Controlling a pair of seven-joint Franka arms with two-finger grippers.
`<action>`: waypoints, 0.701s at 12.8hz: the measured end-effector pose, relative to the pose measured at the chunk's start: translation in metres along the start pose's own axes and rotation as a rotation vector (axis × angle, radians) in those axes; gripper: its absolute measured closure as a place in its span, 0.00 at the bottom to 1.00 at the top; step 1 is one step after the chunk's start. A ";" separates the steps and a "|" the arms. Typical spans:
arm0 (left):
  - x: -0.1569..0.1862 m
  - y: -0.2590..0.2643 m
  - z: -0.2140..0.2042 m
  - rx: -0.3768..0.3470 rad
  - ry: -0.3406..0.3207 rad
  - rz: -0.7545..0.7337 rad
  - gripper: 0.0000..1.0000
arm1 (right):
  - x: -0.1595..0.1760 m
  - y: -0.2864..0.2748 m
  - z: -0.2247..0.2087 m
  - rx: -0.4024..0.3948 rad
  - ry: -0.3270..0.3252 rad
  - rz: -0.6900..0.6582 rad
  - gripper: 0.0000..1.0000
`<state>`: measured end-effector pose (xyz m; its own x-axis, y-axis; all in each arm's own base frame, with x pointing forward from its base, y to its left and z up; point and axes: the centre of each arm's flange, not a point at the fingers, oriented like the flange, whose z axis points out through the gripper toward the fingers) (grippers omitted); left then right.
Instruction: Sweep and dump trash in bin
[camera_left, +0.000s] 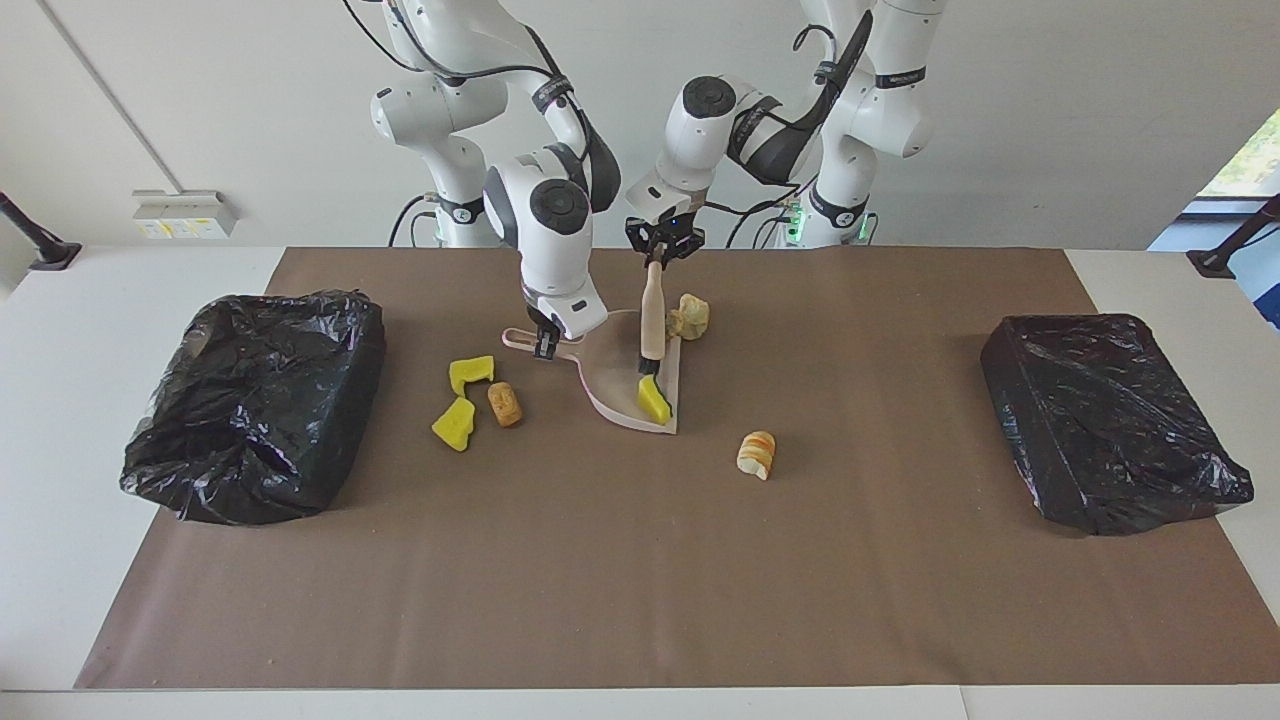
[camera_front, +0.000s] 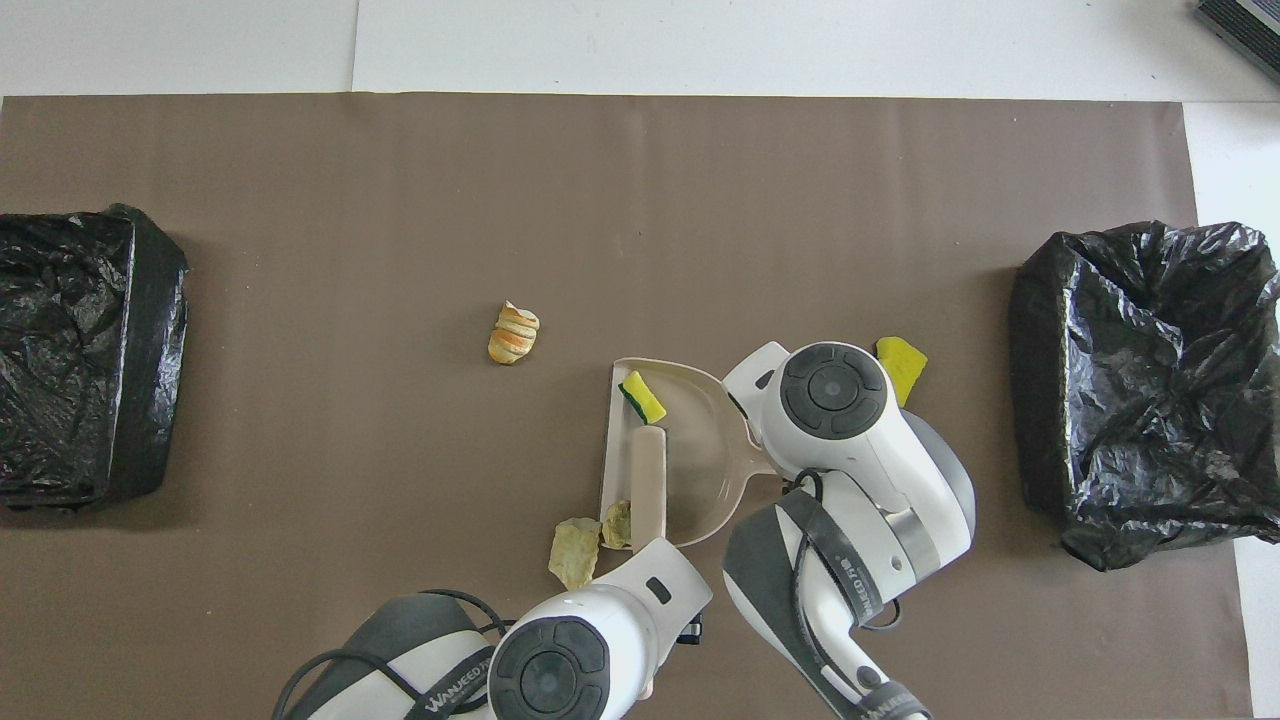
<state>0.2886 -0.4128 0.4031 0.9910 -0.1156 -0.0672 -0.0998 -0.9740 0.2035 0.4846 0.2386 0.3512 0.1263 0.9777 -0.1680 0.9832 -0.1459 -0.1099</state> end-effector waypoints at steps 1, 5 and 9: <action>0.003 0.002 -0.006 -0.007 0.004 -0.006 0.74 | 0.000 0.000 0.000 0.000 0.000 0.000 0.68; 0.000 -0.018 -0.006 0.095 -0.128 -0.061 0.74 | 0.000 0.000 0.000 0.000 0.000 0.000 0.68; -0.014 -0.048 -0.003 0.189 -0.208 -0.248 0.74 | -0.001 0.002 0.000 -0.005 0.002 -0.033 0.68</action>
<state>0.2798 -0.3642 0.3977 0.9497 0.1097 -0.2932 0.1066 -0.9939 -0.0266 0.4860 0.2372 0.3515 0.0940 0.9823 -0.1622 0.9875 -0.1127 -0.1101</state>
